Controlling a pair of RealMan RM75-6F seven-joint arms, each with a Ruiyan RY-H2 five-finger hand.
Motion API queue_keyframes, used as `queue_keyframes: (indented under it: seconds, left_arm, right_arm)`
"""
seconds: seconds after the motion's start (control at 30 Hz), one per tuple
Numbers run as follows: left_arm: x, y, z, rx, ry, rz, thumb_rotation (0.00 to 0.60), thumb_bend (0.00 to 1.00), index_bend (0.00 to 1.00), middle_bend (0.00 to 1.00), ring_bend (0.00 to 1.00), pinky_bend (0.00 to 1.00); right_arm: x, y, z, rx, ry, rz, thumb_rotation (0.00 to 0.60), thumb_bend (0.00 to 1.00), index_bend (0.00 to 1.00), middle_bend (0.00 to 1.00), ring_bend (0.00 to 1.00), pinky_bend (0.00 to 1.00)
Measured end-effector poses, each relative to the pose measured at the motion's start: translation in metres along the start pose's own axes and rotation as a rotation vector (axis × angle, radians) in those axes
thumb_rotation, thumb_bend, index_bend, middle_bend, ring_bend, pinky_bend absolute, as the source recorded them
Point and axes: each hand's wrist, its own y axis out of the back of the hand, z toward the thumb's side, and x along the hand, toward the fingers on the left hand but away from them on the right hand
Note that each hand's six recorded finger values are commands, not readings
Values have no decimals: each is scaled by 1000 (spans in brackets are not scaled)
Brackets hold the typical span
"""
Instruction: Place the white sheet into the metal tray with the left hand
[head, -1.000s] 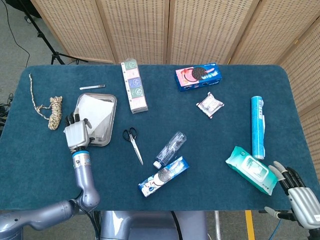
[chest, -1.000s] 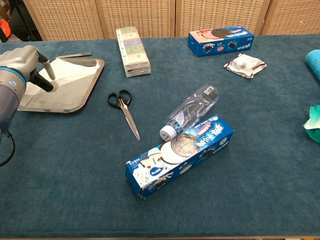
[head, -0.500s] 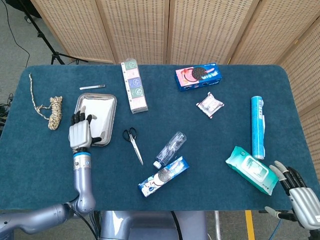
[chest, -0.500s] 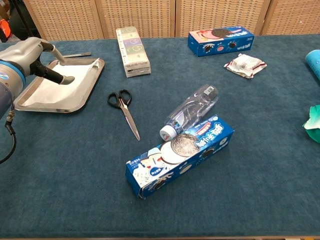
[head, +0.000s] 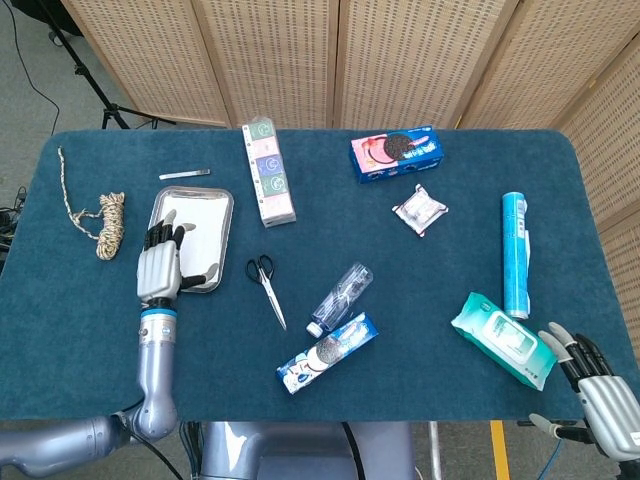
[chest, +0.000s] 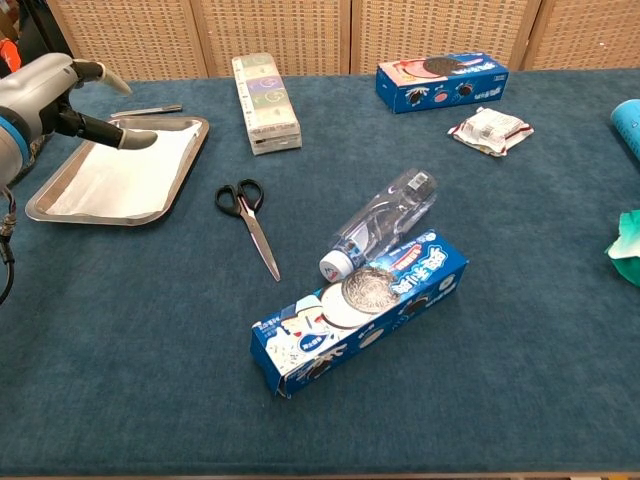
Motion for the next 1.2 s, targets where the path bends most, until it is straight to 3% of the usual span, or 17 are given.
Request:
queue_keyframes:
  seconds: [0.17,0.33,0.53,0.8,1.0,1.2]
  left_arm:
    - [-7,12,-3,-21,-50,-21,418,229,237,0,0,0]
    - [-9,23,-10,0,-78,-109,419,244,240,0,0,0]
    - [-7,31,-23,9,-32,-245,453,244,242,0,0,0]
    - [1,29,-32,10,41,-388,456,246,242,0,0,0]
    - [9,20,-39,7,59,-435,458,246,242,0,0,0]
    - [8,15,-40,21,51,-436,459,246,242,0,0,0]
  right_arm:
    - [1,1,0,-3,-1,-2,600,0,0,0,0,0]
    - [1,-2,1,5,1,9,600,0,0,0,0,0]
    - [1,-1,3,6,2,6,600,0,0,0,0,0]
    - [2,-1,3,7,5,6,600,0,0,0,0,0]
    - [2,0,2,5,2,4,600,0,0,0,0,0]
    - [2,-1,2,5,2,6,600,0,0,0,0,0]
